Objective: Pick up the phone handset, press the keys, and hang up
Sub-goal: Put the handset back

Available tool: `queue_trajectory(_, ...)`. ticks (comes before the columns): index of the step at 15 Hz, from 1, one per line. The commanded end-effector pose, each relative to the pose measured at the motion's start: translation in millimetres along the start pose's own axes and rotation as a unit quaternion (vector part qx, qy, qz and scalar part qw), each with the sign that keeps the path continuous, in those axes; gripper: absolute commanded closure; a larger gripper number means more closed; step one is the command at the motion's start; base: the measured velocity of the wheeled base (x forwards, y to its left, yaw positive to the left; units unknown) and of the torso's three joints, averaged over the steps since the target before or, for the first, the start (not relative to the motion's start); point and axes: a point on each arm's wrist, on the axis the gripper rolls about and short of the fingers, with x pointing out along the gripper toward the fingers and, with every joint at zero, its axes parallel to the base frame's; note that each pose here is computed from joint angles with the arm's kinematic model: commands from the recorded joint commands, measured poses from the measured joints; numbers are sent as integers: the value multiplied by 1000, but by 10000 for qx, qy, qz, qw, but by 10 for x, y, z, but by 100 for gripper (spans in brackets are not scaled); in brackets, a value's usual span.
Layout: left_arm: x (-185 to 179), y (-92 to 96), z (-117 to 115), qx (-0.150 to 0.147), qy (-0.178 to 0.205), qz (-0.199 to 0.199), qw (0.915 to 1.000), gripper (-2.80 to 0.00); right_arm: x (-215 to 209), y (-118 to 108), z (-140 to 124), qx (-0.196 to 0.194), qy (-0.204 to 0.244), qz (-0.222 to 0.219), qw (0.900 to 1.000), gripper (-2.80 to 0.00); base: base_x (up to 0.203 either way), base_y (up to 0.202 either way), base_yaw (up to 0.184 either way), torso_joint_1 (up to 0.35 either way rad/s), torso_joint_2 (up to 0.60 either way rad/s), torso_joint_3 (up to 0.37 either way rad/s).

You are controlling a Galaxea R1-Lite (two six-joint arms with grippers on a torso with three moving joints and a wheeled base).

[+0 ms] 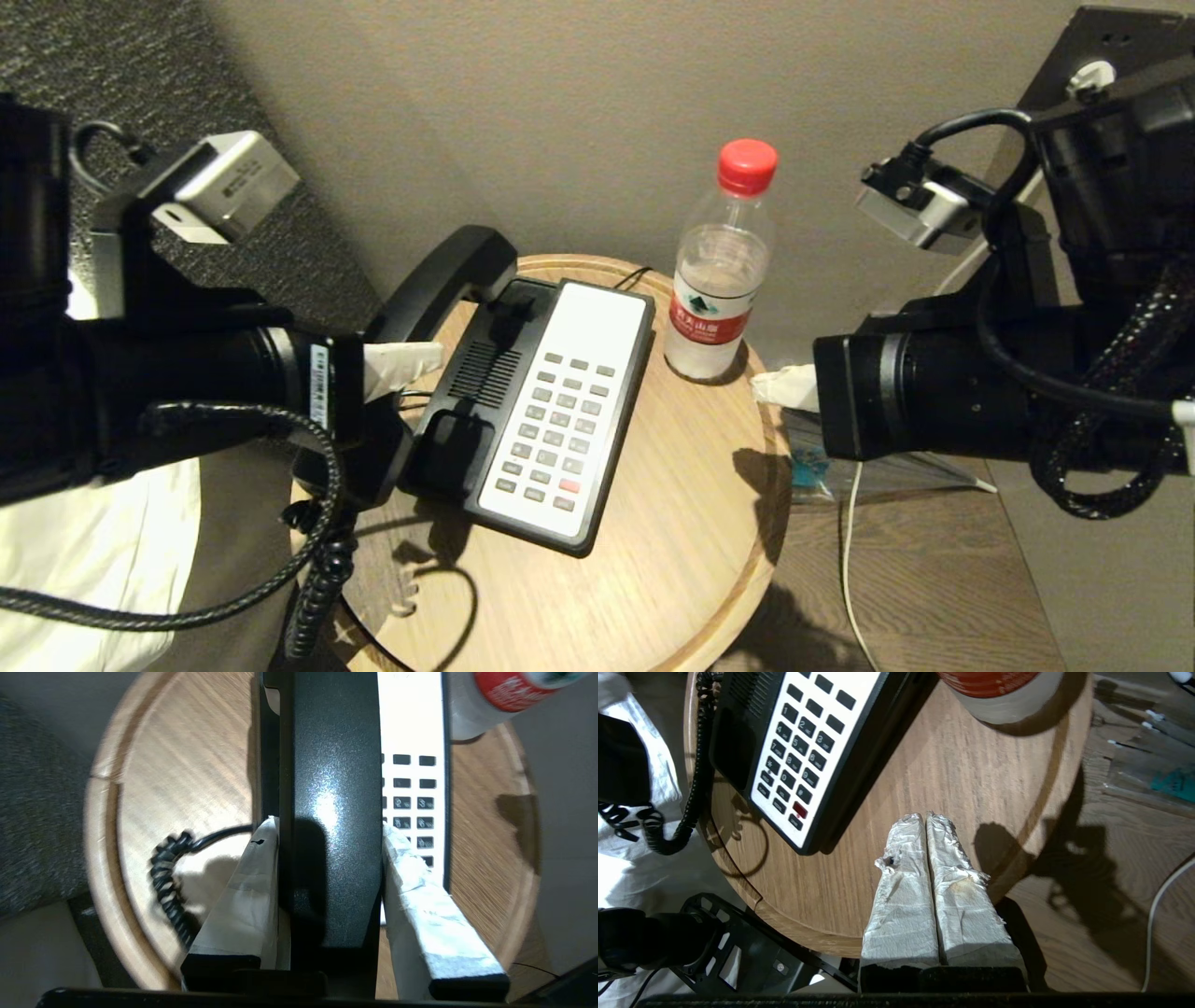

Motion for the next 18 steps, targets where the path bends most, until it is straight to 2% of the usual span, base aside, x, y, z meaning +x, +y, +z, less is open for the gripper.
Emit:
queue_trajectory(1, 254, -41, -55, 72, 340, 95, 9993, 0, -98, -80, 1, 79, -90, -75, 9999, 0, 0, 0, 0, 0, 0, 0)
queue_trajectory(3, 319, -73, -54, 221, 371, 234, 9988, 0, -119, -167, -20, 153, -92, -191, 9997, 0, 0, 0, 0, 0, 0, 0)
queue_trajectory(5, 323, -75, -46, 250, 359, 250, 9987, 0, -139, -215, -34, 191, -104, -255, 9994, 0, 0, 0, 0, 0, 0, 0)
queue_trajectory(18, 492, -112, -1, 245, 429, 281, 9984, 0, -212, -331, -98, 271, -104, -395, 9988, 0, 0, 0, 0, 0, 0, 0)
